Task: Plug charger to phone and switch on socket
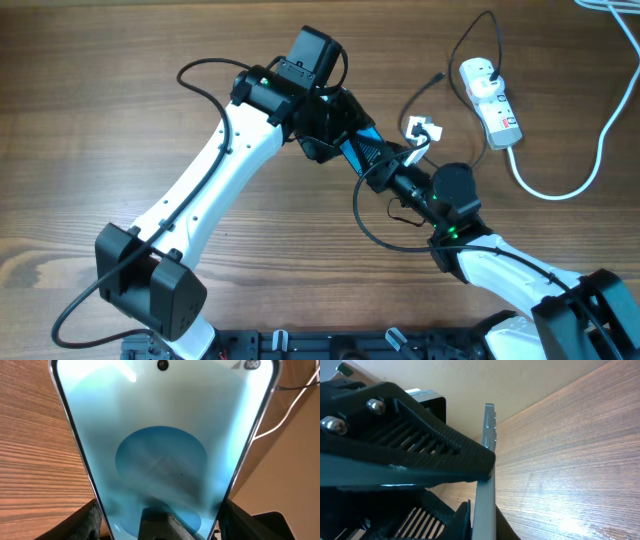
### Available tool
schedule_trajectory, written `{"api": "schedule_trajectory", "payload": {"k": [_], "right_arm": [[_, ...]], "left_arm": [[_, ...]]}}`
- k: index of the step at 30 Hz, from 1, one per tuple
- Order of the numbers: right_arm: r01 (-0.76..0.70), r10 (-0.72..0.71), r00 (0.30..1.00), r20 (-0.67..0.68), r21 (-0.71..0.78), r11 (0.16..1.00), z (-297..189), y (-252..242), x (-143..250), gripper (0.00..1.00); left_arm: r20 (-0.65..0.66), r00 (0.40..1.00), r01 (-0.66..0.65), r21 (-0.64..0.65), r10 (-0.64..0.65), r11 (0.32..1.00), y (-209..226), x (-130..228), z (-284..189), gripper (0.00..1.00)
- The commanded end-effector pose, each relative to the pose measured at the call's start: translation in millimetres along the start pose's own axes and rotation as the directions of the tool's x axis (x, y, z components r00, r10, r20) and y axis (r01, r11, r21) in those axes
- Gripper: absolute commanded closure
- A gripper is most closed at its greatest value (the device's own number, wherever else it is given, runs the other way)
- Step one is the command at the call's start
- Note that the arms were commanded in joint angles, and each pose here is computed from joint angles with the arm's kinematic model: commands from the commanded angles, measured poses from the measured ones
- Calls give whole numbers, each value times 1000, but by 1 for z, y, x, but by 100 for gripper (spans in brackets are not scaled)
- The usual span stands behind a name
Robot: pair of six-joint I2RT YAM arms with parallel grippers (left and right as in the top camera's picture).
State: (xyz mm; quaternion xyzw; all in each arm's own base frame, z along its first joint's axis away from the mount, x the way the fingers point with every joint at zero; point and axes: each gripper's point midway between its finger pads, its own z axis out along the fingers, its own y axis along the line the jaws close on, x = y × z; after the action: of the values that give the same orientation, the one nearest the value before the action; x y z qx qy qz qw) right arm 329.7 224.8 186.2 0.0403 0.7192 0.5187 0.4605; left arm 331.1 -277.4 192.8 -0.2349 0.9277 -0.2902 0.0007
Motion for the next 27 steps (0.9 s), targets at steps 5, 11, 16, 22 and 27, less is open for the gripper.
{"api": "schedule_trajectory", "payload": {"k": [5, 11, 16, 22, 27], "right_arm": [[-82, 81, 997, -18, -69, 994, 2, 18, -1, 92], [-254, 254, 967, -9, -50, 966, 1, 12, -6, 94], [-572, 574, 818, 37, 154, 806, -5, -40, 8, 95], [-807, 828, 559, -46, 200, 556, -9, -32, 30, 96], [-916, 943, 284, -173, 241, 320, -12, 0, 42, 96]], "left_arm": [[-5, 1000, -26, 29, 26, 999, -10, 8, -11, 25], [54, 998, -35, 63, 31, 997, -6, -21, -30, 13], [188, 979, -99, 92, 81, 991, 8, -62, -75, 0], [375, 923, -71, -48, 84, 996, 49, -87, -123, 0], [392, 917, -6, -156, 67, 988, 79, -78, -135, 0]]}}
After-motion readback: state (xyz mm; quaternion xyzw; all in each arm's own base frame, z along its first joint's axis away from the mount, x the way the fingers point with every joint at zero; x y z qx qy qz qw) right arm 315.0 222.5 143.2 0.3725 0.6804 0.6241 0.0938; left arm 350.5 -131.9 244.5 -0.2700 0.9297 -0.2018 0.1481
